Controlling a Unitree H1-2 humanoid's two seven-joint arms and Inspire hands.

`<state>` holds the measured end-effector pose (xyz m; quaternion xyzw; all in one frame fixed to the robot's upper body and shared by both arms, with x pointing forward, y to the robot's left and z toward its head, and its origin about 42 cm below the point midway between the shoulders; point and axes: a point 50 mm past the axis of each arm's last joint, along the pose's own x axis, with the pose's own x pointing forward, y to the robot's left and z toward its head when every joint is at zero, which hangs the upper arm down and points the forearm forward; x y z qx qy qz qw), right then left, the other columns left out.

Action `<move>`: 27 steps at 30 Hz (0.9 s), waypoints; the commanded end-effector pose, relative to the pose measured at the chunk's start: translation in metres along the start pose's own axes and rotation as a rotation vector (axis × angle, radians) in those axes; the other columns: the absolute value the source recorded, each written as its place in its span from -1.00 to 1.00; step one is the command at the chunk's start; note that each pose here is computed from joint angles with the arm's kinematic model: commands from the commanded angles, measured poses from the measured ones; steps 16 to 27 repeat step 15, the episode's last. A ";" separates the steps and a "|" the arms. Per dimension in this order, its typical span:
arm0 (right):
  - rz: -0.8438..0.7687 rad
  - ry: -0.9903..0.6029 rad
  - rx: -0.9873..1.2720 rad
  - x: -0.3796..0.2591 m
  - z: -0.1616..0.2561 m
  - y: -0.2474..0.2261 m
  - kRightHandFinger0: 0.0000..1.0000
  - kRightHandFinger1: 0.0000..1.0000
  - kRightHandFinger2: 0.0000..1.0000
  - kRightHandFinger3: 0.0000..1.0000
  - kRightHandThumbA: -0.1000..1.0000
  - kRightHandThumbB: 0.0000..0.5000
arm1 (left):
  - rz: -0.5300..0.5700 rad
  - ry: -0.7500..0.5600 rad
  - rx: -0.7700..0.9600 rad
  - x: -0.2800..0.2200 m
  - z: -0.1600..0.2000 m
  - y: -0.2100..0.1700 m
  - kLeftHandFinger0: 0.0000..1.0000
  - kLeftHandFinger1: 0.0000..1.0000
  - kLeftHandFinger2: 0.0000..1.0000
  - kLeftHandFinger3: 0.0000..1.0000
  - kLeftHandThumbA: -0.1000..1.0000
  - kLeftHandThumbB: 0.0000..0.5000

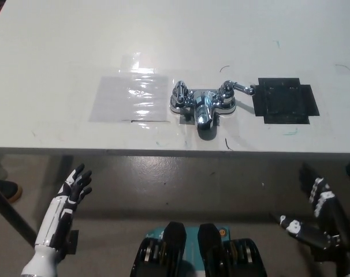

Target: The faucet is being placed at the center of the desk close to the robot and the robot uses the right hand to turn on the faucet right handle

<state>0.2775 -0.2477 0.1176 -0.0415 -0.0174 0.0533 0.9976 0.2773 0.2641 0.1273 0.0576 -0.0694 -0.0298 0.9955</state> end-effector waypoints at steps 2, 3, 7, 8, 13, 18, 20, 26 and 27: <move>0.046 -0.068 0.043 0.007 0.002 0.008 1.00 1.00 1.00 1.00 0.80 -0.44 | -0.023 -0.068 0.004 0.014 0.017 0.004 1.00 1.00 1.00 1.00 0.94 -0.20; 0.050 -0.065 0.041 0.006 0.001 0.009 1.00 1.00 1.00 1.00 0.82 -0.37 | -0.022 -0.069 0.011 0.014 0.018 0.004 1.00 1.00 1.00 1.00 0.95 -0.22; 0.080 -0.057 0.044 0.008 -0.001 0.011 1.00 1.00 1.00 1.00 0.87 -0.61 | -0.022 -0.080 0.023 0.016 0.020 0.004 1.00 1.00 1.00 1.00 0.98 -0.26; 0.088 -0.053 0.042 0.008 -0.001 0.010 1.00 1.00 1.00 1.00 0.91 -0.66 | -0.022 -0.080 0.022 0.016 0.021 0.004 1.00 1.00 1.00 1.00 0.98 -0.27; 0.111 -0.036 0.018 0.012 -0.002 0.010 1.00 1.00 1.00 1.00 1.00 -0.67 | -0.023 -0.085 0.015 0.015 0.021 0.004 1.00 1.00 1.00 1.00 0.99 -0.43; 0.117 -0.040 0.013 0.013 -0.002 0.010 1.00 1.00 1.00 1.00 1.00 -0.66 | -0.018 -0.085 0.017 0.016 0.021 0.004 1.00 1.00 1.00 1.00 1.00 -0.38; 0.117 -0.040 0.013 0.013 -0.002 0.010 1.00 1.00 1.00 1.00 1.00 -0.66 | -0.018 -0.085 0.017 0.016 0.021 0.004 1.00 1.00 1.00 1.00 1.00 -0.38; 0.117 -0.040 0.013 0.013 -0.002 0.010 1.00 1.00 1.00 1.00 1.00 -0.66 | -0.018 -0.085 0.017 0.016 0.021 0.004 1.00 1.00 1.00 1.00 1.00 -0.38; 0.117 -0.040 0.013 0.013 -0.002 0.010 1.00 1.00 1.00 1.00 1.00 -0.66 | -0.018 -0.085 0.017 0.016 0.021 0.004 1.00 1.00 1.00 1.00 1.00 -0.38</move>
